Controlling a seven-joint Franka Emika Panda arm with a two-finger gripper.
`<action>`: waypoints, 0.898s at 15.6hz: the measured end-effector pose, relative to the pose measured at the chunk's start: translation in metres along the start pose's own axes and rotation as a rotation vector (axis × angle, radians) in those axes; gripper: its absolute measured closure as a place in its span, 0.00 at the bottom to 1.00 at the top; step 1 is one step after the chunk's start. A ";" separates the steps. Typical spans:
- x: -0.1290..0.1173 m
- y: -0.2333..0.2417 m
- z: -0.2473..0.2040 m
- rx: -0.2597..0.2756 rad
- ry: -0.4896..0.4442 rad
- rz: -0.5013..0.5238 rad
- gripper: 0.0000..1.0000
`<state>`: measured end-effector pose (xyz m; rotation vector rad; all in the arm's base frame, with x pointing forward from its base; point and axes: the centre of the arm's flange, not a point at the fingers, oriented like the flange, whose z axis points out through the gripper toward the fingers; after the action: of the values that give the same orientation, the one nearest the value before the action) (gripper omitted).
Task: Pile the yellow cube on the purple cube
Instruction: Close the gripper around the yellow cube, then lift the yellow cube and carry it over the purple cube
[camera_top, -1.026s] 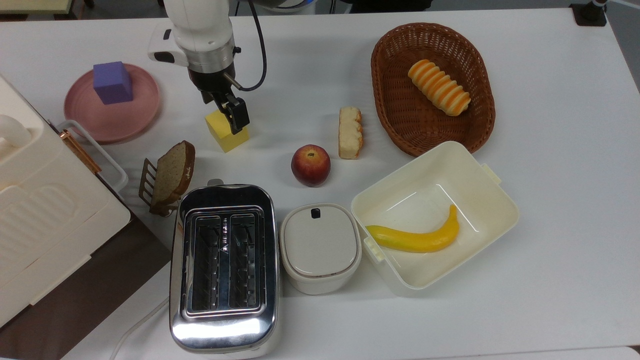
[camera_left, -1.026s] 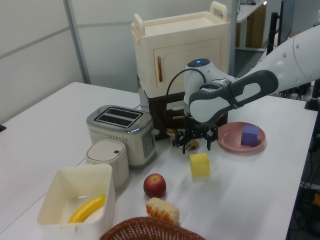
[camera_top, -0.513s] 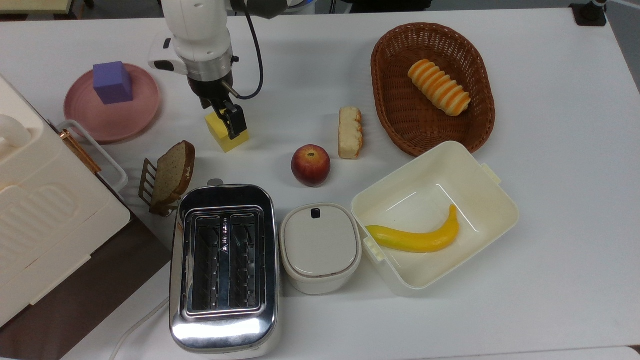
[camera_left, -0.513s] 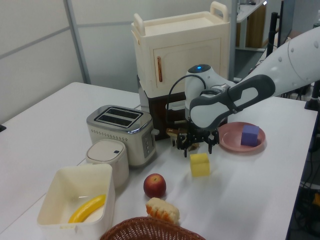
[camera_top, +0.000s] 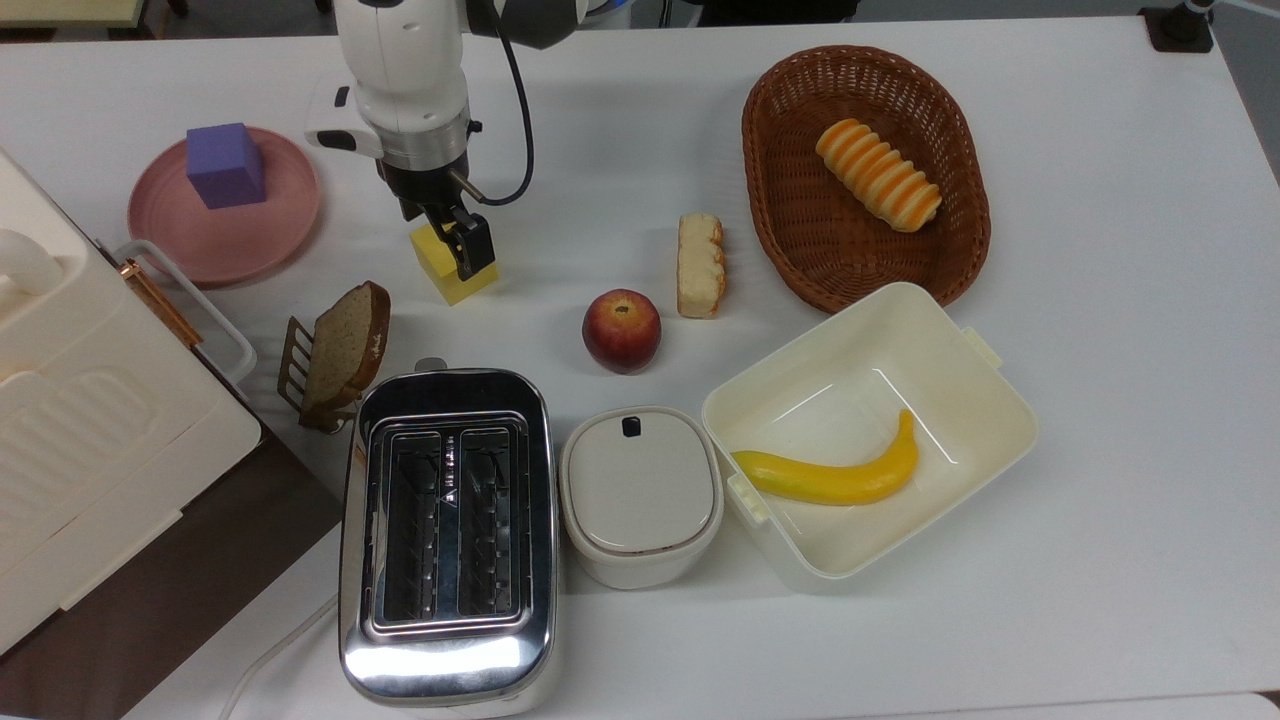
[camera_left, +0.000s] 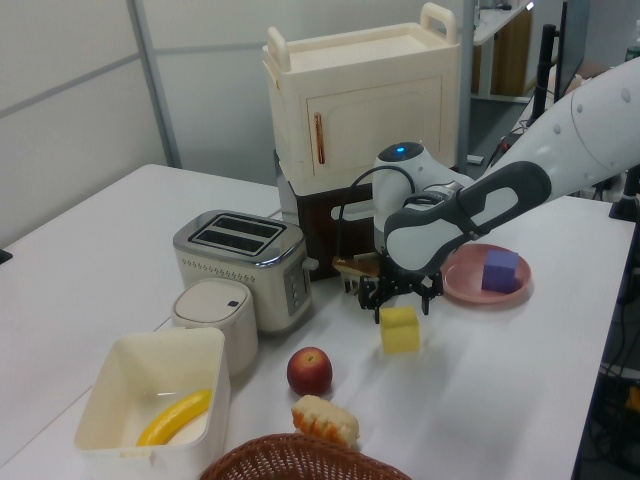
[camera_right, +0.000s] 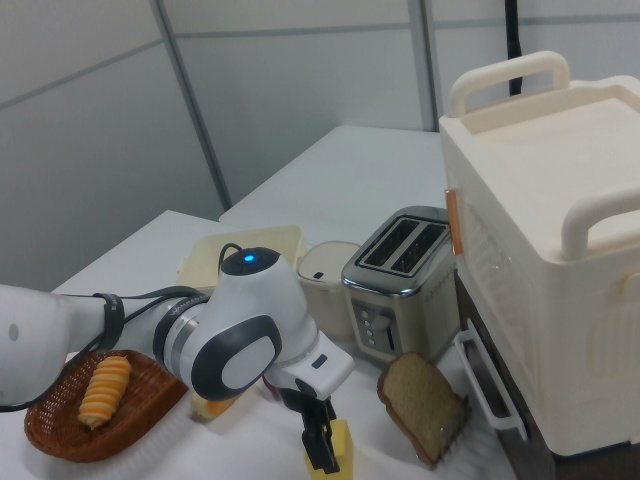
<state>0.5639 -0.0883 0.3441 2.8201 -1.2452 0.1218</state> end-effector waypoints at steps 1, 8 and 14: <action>0.000 0.000 0.001 -0.003 -0.001 -0.002 0.00; 0.002 -0.002 0.005 0.007 0.030 -0.016 0.23; 0.003 -0.002 0.002 0.002 0.047 -0.033 0.43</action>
<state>0.5673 -0.0891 0.3419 2.8209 -1.1889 0.1862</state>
